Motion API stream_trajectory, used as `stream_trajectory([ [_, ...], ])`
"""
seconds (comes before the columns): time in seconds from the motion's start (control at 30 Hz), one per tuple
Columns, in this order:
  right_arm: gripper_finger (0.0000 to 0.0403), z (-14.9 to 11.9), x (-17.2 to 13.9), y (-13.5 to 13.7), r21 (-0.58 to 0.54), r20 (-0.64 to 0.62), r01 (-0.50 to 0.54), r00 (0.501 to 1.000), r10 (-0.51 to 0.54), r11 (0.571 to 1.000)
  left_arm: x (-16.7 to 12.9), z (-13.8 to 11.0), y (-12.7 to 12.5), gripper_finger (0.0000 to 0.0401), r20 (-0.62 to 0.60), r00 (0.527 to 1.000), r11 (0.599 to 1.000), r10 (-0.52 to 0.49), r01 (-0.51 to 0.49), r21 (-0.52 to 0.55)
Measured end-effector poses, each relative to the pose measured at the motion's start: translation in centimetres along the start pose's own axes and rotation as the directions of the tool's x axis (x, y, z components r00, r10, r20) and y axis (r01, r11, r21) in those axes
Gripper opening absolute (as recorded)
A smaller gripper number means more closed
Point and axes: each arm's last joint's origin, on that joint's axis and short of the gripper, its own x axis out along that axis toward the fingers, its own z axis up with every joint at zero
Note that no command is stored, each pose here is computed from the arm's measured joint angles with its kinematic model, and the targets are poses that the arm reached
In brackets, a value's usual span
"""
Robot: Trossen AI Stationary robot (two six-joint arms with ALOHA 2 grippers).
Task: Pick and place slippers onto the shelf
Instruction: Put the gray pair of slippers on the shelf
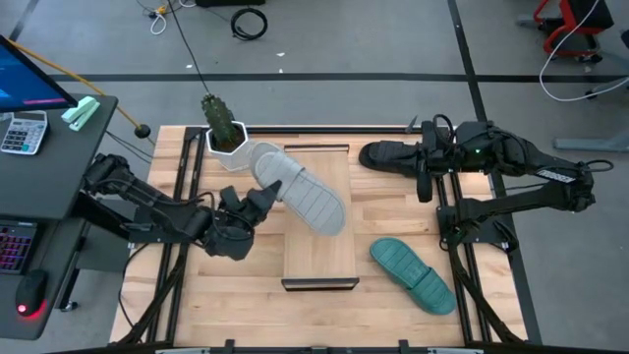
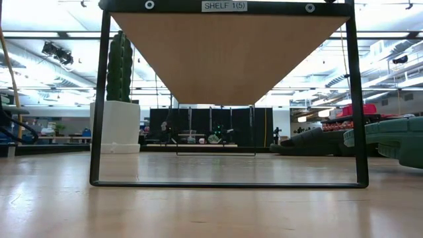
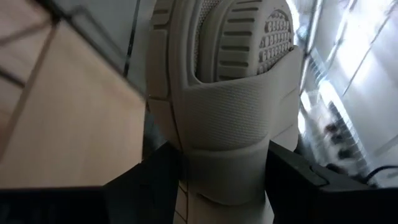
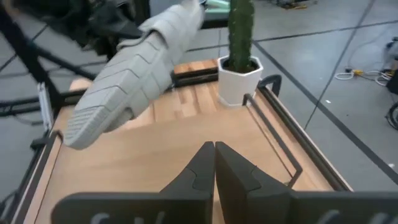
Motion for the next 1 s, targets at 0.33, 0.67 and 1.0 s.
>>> stream_trajectory([
  [0.33, 0.0020, -0.5, 0.0, 0.0, -0.051, -0.052, -0.025, 0.998, 0.023, 0.998, 3.6, 1.7, -1.7, 0.0189, -0.008, 0.991, 0.988, 0.137, -0.136, 0.066],
  [0.67, 0.0020, -0.8, 0.0, 0.0, -0.082, -0.083, -0.026, 0.996, 0.019, 0.996, 3.1, 0.7, -5.0, 0.0187, -0.010, 0.957, 0.948, 0.290, -0.285, 0.141],
  [1.0, 0.0020, -0.8, 0.0, 0.0, -0.082, -0.086, -0.026, 0.996, 0.019, 0.996, 3.9, -5.3, -4.8, 0.0187, 0.140, 0.984, 0.989, 0.109, -0.121, 0.081],
])
